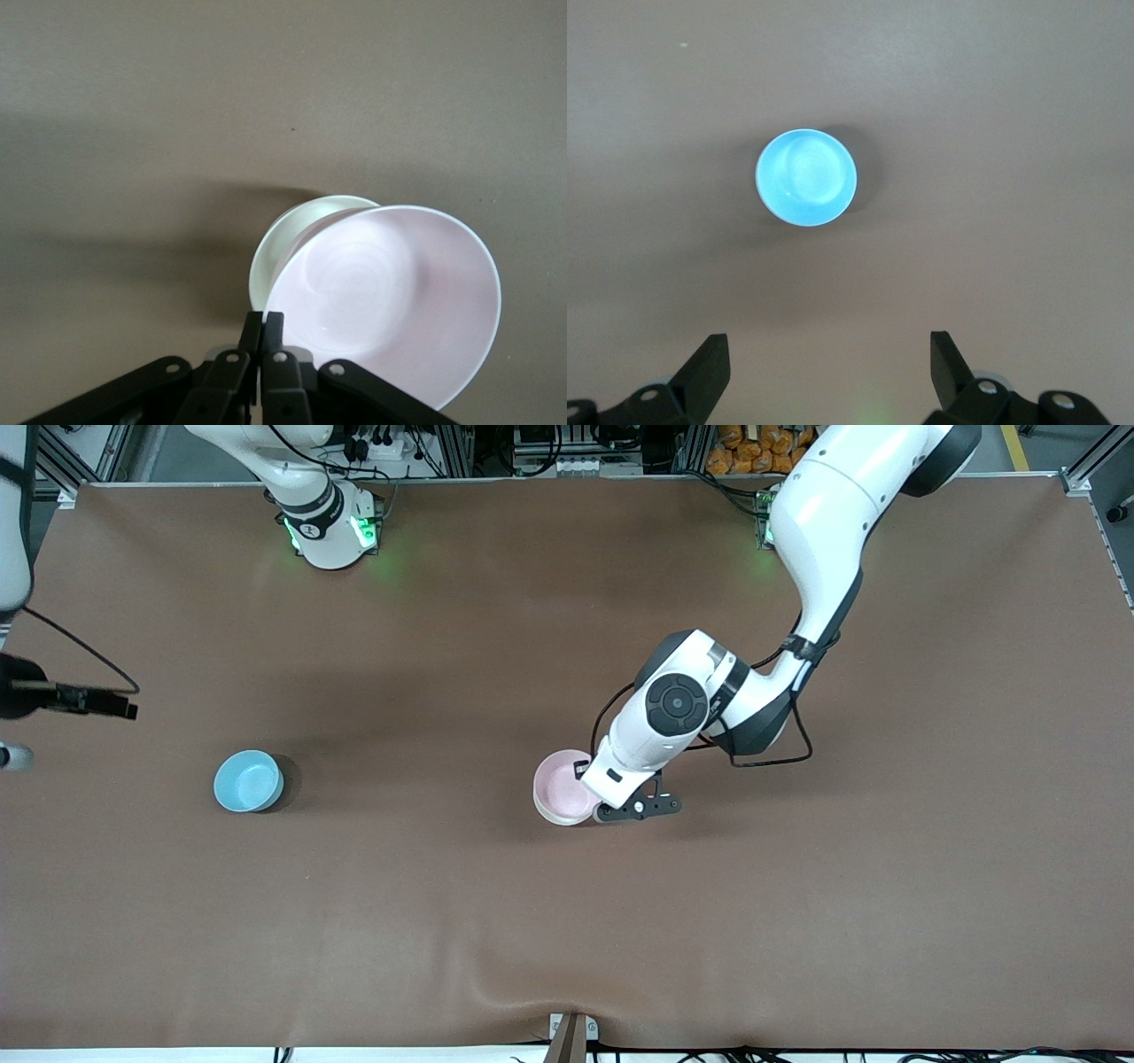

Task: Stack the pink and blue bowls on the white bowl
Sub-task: 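Lower the pink bowl into the white bowl while the right gripper reaches the blue bowl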

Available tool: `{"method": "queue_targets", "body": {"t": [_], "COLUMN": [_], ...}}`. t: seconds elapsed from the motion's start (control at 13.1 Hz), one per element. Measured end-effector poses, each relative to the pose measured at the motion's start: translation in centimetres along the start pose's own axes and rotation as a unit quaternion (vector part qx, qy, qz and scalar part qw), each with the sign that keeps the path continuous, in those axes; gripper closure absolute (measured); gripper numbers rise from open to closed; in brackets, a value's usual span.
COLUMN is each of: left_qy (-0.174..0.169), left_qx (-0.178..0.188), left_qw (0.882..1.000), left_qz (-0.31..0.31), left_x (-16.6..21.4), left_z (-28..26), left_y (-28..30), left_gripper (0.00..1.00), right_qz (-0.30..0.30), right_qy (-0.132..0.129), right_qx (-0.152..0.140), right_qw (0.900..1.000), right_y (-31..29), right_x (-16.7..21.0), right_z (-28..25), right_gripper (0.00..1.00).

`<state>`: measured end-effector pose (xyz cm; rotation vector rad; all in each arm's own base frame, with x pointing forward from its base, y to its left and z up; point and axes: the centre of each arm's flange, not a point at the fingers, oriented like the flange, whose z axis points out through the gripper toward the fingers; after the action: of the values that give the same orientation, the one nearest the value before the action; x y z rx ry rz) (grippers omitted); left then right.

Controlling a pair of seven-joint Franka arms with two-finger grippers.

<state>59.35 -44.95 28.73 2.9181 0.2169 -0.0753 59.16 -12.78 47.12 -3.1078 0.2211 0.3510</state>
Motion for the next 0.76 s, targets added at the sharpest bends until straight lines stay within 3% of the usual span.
{"method": "queue_targets", "body": {"t": [0.38, 0.76], "left_qy": [0.002, -0.007], "left_qx": [-0.010, -0.005], "left_qw": [1.000, 1.000], "left_qz": [-0.004, 0.002], "left_x": [0.4, -0.6], "left_z": [2.7, 4.2], "left_y": [-0.3, 0.3], "left_gripper": [0.97, 0.97], "right_qz": [0.000, -0.001], "right_qy": [-0.020, -0.058], "right_qx": [-0.006, -0.007], "right_qw": [1.000, 0.998], "right_y": [0.1, 0.0], "right_x": [5.4, 7.1], "right_z": [9.4, 15.3], "right_gripper": [0.00, 0.00]}}
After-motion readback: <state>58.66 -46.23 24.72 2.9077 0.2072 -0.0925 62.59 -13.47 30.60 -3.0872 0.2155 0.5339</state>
